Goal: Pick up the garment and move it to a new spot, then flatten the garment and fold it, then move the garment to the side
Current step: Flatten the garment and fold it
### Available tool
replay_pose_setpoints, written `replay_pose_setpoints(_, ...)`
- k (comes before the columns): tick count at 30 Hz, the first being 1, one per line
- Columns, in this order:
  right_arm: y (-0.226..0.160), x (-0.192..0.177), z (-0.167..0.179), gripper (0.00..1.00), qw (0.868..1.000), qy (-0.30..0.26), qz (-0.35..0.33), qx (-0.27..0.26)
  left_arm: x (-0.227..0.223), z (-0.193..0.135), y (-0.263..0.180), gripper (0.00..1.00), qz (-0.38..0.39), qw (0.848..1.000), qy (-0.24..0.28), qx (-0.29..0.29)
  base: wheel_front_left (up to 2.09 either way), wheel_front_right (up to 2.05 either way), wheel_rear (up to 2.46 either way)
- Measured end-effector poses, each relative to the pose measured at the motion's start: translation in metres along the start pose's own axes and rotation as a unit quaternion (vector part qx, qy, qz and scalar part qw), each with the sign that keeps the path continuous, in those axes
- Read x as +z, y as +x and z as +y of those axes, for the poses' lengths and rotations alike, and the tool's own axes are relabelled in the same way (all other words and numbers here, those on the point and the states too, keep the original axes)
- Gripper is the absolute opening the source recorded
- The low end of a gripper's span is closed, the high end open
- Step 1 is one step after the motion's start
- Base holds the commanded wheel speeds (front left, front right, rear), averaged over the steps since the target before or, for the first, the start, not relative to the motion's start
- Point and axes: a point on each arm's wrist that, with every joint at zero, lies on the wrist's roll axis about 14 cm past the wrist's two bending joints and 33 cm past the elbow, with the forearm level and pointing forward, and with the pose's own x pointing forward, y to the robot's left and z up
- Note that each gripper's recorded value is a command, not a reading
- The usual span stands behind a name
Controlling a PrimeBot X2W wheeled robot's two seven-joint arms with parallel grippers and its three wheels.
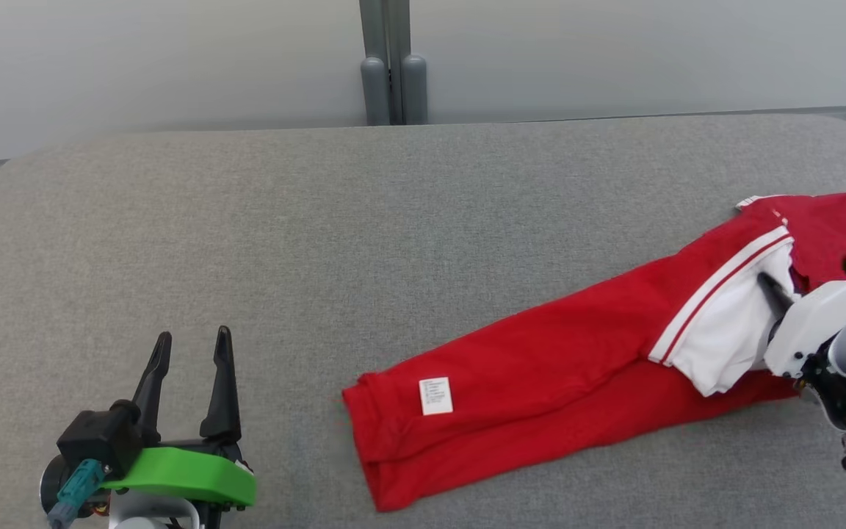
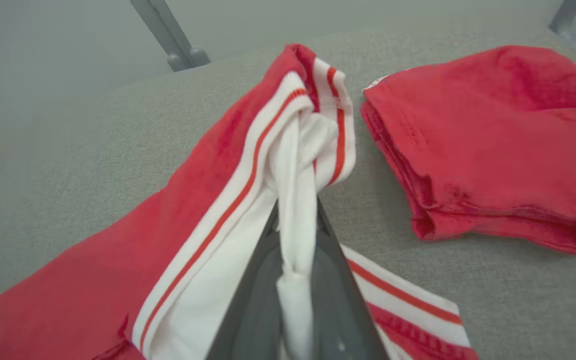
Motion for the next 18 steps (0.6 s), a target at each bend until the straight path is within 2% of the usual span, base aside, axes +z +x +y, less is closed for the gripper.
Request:
replay_pose_setpoints(4, -0.009, 0.025, -0.019, 0.00, 0.998, 0.003, -0.052, -0.019, -0.005, -0.005, 0.004, 1.00, 0.006, 1.000, -0.002, -0.009, 0.00, 0.00, 0.00)
replay_pose_setpoints(7, -0.009, 0.034, -0.006, 0.00, 0.997, 0.007, -0.073, -0.003, -0.007, -0.004, 0.004, 1.00, 0.009, 1.000, -0.002, -0.009, 0.00, 0.00, 0.00)
replay_pose_setpoints(13, -0.007, 0.029, 0.065, 0.00, 0.994, 0.019, -0.072, 0.084, -0.011, 0.002, -0.002, 1.00, 0.014, 1.000, -0.001, 0.000, 0.00, 0.00, 0.00)
replay_pose_setpoints(18, -0.012, 0.007, 0.136, 0.00, 0.985, 0.015, -0.034, 0.168, -0.011, 0.014, -0.012, 1.00, 0.014, 1.000, 0.001, 0.020, 0.00, 0.00, 0.00)
